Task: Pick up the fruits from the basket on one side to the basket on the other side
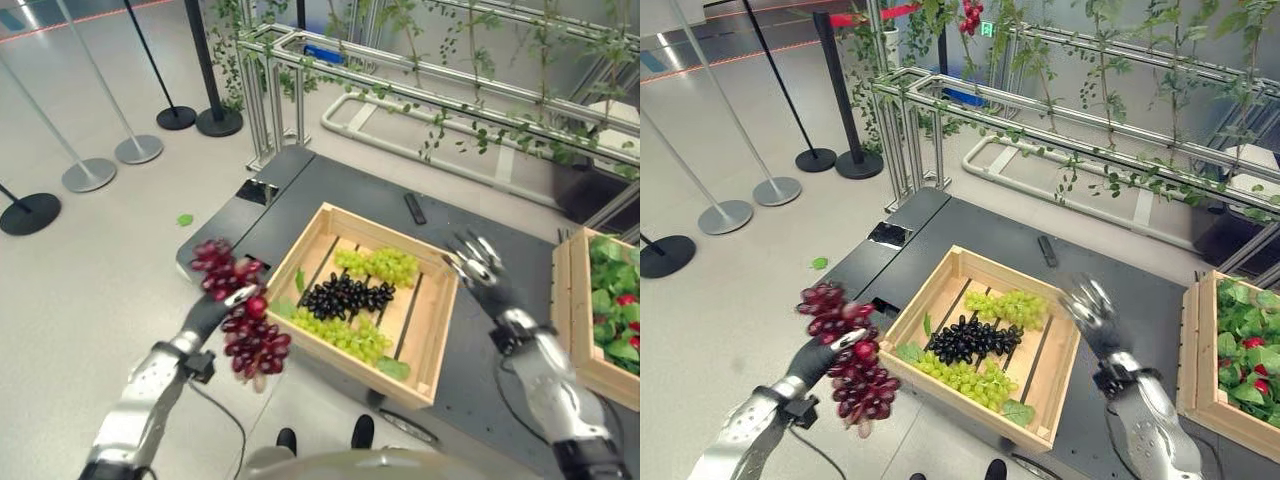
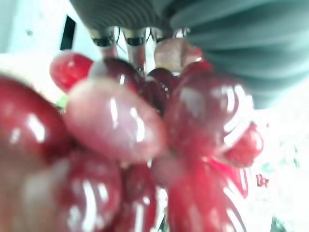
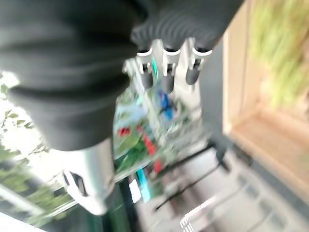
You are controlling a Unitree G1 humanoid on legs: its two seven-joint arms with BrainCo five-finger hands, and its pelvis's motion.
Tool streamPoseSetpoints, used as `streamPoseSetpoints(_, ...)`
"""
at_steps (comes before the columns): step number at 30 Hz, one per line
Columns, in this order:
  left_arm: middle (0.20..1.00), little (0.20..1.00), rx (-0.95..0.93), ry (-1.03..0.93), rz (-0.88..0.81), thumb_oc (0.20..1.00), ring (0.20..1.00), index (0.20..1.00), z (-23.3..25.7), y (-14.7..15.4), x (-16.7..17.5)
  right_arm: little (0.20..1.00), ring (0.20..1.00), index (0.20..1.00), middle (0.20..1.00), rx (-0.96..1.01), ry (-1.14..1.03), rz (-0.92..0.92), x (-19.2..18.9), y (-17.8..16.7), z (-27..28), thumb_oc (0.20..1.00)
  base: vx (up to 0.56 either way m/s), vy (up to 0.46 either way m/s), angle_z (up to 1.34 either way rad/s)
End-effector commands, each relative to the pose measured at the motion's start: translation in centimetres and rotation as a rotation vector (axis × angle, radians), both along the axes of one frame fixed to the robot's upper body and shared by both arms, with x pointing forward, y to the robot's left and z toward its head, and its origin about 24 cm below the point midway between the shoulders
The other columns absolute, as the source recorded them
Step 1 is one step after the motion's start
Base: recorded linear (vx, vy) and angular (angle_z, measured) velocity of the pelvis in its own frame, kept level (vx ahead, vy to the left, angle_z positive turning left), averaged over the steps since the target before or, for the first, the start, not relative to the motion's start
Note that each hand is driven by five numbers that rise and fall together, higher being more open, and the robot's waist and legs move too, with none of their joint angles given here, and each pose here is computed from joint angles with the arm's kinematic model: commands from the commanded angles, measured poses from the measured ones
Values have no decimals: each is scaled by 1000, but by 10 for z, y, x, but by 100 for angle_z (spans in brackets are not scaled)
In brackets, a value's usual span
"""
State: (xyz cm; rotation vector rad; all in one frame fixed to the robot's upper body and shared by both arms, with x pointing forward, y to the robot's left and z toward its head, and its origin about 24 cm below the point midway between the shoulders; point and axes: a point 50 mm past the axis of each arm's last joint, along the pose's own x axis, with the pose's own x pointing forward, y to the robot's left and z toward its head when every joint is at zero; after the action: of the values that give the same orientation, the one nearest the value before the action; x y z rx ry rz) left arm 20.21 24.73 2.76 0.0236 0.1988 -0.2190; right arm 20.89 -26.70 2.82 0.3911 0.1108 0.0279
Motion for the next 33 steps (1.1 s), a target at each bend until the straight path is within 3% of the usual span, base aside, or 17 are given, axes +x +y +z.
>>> streamPoseSetpoints(1,200,200,4,-162,16,200,200,200,26,12,5,1000,1000,1000,1000,-104,-97,-10,6,-10,19,1000,0,0,0)
streamPoseSetpoints(12,200,200,82,-108,213,200,200,200,7,42,-15,1000,1000,1000,1000,-233,3,-226,-12,-43,-1,1000,4,-2,-2)
streamPoseSetpoints(15,200,200,109,-112,321,200,200,200,3,51,-18,1000,1000,1000,1000,-354,46,-333,-17,-53,-7,1000,-16,25,-2)
streamPoseSetpoints(23,200,200,123,-183,476,200,200,200,10,58,-23,1000,1000,1000,1000,-375,6,-310,1,-36,-3,1000,-89,61,-34)
streamPoseSetpoints(33,200,200,198,-213,493,200,200,200,18,58,-17,1000,1000,1000,1000,-403,13,-301,2,-32,-4,1000,-91,97,-38)
